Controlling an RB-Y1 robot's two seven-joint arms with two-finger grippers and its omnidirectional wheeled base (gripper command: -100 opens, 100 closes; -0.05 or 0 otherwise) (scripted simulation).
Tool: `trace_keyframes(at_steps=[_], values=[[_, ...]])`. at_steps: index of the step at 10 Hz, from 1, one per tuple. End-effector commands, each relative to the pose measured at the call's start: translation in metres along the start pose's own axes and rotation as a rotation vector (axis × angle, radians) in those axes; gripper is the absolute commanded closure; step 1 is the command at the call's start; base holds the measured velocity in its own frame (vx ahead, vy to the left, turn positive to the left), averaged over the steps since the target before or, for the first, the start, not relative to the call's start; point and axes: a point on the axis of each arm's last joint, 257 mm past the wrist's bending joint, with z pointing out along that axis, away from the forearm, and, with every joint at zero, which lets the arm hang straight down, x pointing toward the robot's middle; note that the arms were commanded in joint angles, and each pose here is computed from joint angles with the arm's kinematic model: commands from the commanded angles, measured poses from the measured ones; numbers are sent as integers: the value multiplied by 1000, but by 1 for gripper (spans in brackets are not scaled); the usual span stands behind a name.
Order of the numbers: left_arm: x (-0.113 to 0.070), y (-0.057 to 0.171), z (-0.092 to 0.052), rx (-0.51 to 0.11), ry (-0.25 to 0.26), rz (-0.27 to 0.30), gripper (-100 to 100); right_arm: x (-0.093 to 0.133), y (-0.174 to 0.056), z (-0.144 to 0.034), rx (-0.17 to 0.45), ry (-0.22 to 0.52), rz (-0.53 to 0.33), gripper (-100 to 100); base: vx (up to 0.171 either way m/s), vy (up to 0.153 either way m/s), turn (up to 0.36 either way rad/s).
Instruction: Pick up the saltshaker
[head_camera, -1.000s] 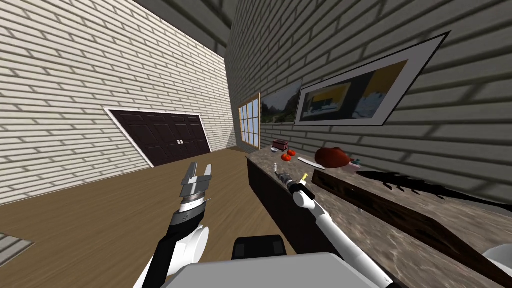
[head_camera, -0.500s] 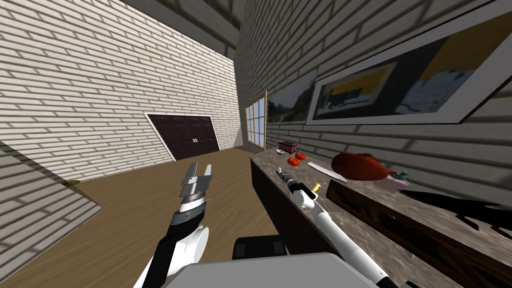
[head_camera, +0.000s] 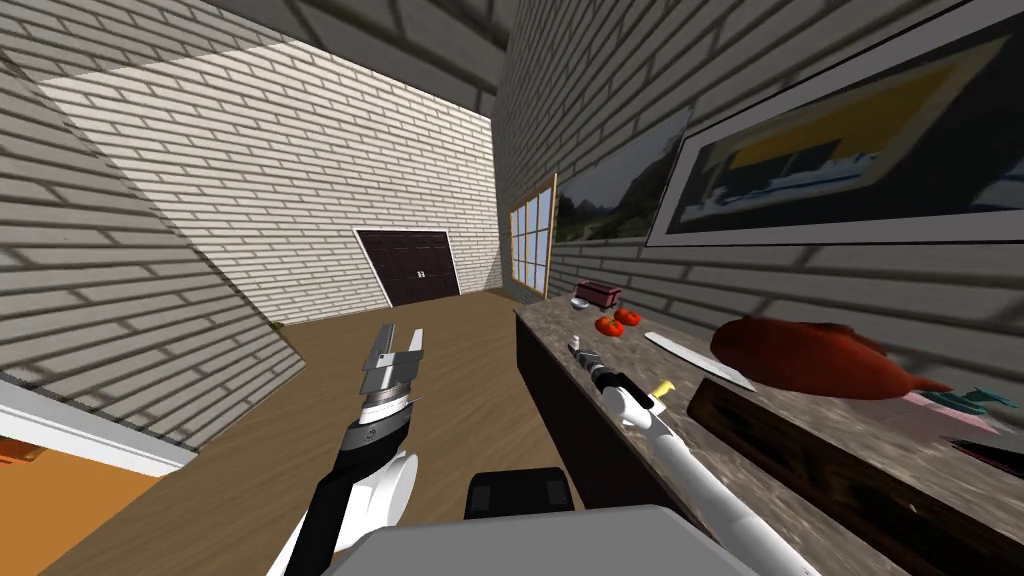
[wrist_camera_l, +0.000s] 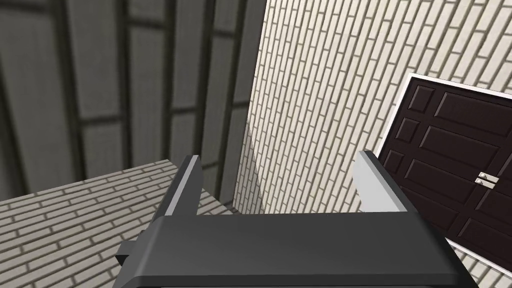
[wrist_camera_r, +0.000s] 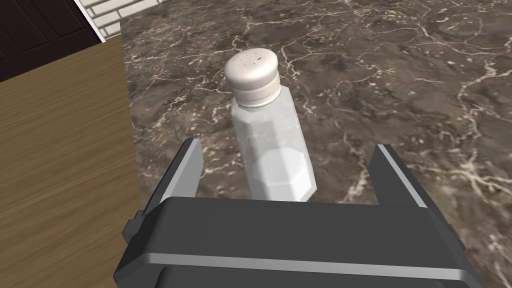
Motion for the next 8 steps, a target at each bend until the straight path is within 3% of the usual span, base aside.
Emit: trace_keyframes(at_steps=[1,2,3,4,5,6,7,8], values=[[0,0,0,0,0,0,0,-3,44,-9,-70,1,28,-100,-126,1,411],[0,0,0,0,0,0,0,-3,57,-11,-89,0,21,-100,-106,9,352],[0,0,0,0,0,0,0,-1,106,-24,-167,7,37,-100,-104,25,379],[0,0,0,0,0,0,0,-1,106,-24,-167,7,37,-100,-83,27,455],[0,0,0,0,0,0,0,4,152,-39,-244,19,53,-100,-100,33,456],[0,0,0,0,0,0,0,5,153,-39,-244,20,51,-100,-90,21,263],[0,0,0,0,0,0,0,16,193,-55,-310,46,68,-100,-91,41,380],[0,0,0,0,0,0,0,18,192,-55,-308,47,52,-100,-80,32,375]])
